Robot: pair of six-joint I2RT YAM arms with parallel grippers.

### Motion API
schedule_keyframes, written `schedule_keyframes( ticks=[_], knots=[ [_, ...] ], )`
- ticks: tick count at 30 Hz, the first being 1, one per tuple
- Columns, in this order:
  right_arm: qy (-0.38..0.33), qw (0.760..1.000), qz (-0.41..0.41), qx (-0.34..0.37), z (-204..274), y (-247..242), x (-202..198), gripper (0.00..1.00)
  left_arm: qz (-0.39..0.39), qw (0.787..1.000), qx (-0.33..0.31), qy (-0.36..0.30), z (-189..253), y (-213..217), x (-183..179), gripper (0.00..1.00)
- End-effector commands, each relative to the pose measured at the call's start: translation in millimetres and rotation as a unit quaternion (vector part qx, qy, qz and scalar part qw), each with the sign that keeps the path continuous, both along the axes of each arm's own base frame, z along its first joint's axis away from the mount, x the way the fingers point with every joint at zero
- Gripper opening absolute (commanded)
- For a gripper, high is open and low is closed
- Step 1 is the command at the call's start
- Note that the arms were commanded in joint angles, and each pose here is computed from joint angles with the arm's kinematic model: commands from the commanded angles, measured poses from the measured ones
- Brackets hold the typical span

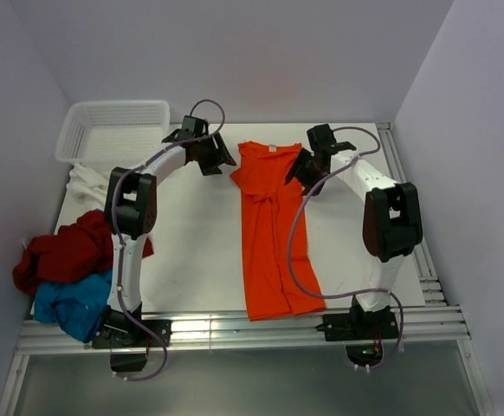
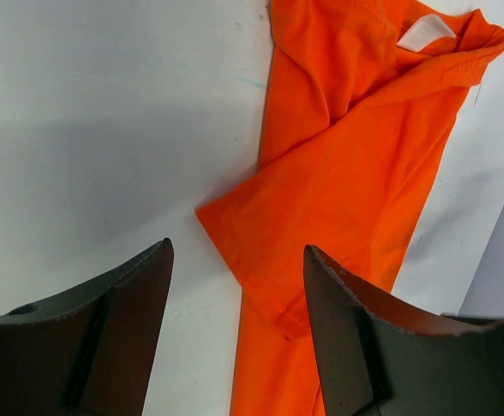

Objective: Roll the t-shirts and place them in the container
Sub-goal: Fold the tshirt

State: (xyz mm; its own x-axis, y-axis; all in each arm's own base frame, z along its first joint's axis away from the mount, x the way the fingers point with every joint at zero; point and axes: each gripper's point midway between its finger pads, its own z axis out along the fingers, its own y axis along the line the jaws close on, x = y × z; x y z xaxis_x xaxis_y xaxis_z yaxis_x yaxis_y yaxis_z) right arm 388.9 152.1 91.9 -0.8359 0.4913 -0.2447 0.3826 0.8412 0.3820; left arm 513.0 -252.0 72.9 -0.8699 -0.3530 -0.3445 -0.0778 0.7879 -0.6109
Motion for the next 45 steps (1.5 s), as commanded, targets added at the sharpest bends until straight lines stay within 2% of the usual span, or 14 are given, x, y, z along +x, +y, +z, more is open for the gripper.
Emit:
schedule_keyframes(
  ticks=[1,5,9,12,21,24,27,30,33,37,41,43,44,45],
  knots=[
    [-0.043,0.999,-0.020,0.010,0.2,-18.6,47.2,0.69,-0.006,0.998,-0.040,-0.046,5.5,-15.9,21.1,0.67],
    [-0.062,0.998,-0.014,-0.010,-4.2,-31.8,79.0,0.61,-0.006,0.997,-0.053,-0.055,-2.3,-23.3,35.7,0.67],
    [-0.038,0.999,-0.007,-0.035,-33.8,-37.1,98.1,0.57,-0.002,0.997,-0.064,-0.050,-19.0,-29.0,45.8,0.67],
    [-0.031,0.999,-0.006,-0.029,-46.2,-36.4,109.6,0.51,0.000,0.996,-0.076,-0.050,-26.6,-34.8,52.8,0.68],
    [-0.024,0.999,-0.012,0.021,-73.7,-20.8,128.6,0.49,0.002,0.994,-0.099,-0.050,-35.9,-49.1,63.1,0.66],
    [-0.025,0.999,-0.021,0.026,-77.0,-19.4,136.1,0.32,0.008,0.994,-0.100,-0.045,-43.4,-50.7,65.8,0.61],
    [-0.027,0.998,-0.037,0.032,-78.9,-20.1,145.0,0.16,0.015,0.993,-0.109,-0.040,-52.0,-53.4,70.5,0.51],
    [-0.030,0.997,-0.057,0.046,-81.0,-21.8,156.7,0.07,0.028,0.992,-0.117,-0.044,-55.2,-55.3,79.2,0.30],
    [-0.032,0.996,-0.065,0.059,-80.2,-20.8,165.1,0.01,0.049,0.990,-0.119,-0.053,-57.7,-50.2,92.6,0.23],
    [-0.031,0.993,-0.084,0.071,-86.3,-19.9,171.8,0.02,0.082,0.984,-0.144,-0.064,-56.6,-38.0,115.2,0.19],
    [-0.045,0.989,-0.098,0.104,-81.8,-13.3,186.1,0.17,0.107,0.978,-0.163,-0.076,-48.0,-14.4,135.2,0.26],
    [-0.047,0.987,-0.102,0.118,-78.3,-10.1,191.4,0.29,0.105,0.977,-0.168,-0.085,-37.5,-8.5,139.9,0.38],
    [-0.050,0.986,-0.101,0.120,-74.4,-9.6,193.5,0.41,0.105,0.976,-0.169,-0.093,-29.6,-2.5,143.5,0.43],
    [-0.064,0.986,-0.098,0.121,-62.6,-10.1,199.7,0.44,0.102,0.975,-0.169,-0.103,-19.8,-0.2,145.8,0.55]
  ],
)
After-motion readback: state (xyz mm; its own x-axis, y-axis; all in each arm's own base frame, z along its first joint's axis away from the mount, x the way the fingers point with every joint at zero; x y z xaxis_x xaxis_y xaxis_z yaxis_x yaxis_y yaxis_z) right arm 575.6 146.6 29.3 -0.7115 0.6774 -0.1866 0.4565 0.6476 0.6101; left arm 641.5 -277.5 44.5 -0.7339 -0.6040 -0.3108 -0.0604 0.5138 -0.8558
